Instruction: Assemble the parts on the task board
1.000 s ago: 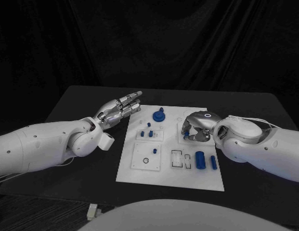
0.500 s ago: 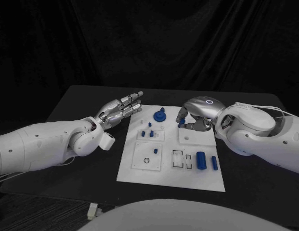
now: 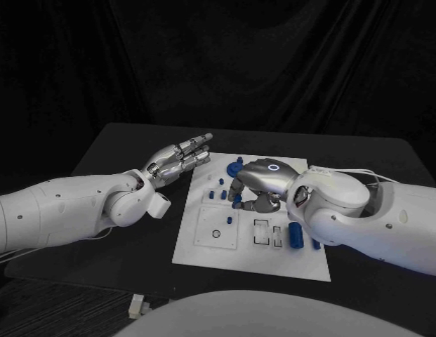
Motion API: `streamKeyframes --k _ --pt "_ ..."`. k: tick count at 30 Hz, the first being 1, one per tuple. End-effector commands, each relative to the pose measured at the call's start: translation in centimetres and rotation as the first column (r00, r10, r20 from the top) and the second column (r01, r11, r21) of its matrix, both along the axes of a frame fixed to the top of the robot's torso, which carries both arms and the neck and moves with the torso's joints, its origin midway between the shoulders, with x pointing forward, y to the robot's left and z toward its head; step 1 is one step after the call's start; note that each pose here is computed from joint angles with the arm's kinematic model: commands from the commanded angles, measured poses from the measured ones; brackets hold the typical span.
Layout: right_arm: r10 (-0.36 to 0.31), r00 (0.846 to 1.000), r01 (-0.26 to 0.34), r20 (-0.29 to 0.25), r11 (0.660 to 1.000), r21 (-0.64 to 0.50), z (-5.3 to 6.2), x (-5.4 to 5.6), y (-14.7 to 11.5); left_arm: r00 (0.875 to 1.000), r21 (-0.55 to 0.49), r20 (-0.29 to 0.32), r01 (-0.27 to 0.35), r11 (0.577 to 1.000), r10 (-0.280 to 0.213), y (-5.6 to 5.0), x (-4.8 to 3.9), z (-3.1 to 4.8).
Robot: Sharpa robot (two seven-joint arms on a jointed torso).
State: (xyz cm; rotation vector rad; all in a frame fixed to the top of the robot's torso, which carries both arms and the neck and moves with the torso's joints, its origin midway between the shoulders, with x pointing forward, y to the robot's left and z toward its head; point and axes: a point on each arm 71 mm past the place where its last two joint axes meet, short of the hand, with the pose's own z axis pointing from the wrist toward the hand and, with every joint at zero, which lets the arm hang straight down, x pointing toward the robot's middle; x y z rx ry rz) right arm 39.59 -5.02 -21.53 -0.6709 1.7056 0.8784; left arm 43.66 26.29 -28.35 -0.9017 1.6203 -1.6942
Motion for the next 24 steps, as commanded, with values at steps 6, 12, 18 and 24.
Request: streamKeyframes --k 6,12,18,24 --pt "0.064 0.997 -0.067 -0.039 0.996 -0.061 -3.1 -1.0 2.7 1.000 -0.015 0.010 -0.005 1.000 0.005 0.0 -0.06 0.13" --pt "0.085 0.995 -0.089 -0.055 0.993 -0.076 -4.6 -1.5 3.9 1.000 -0.014 0.010 -0.005 1.000 0.006 0.1 -0.07 0.13" --pt "0.093 0.994 -0.098 -0.054 0.991 -0.088 -5.8 -1.7 4.4 1.000 -0.014 0.010 -0.006 1.000 0.006 0.1 -0.08 0.13" --pt "0.090 0.994 -0.095 -0.058 0.991 -0.098 -6.4 -1.6 4.6 1.000 -0.015 0.010 -0.004 1.000 0.004 0.0 -0.06 0.12"
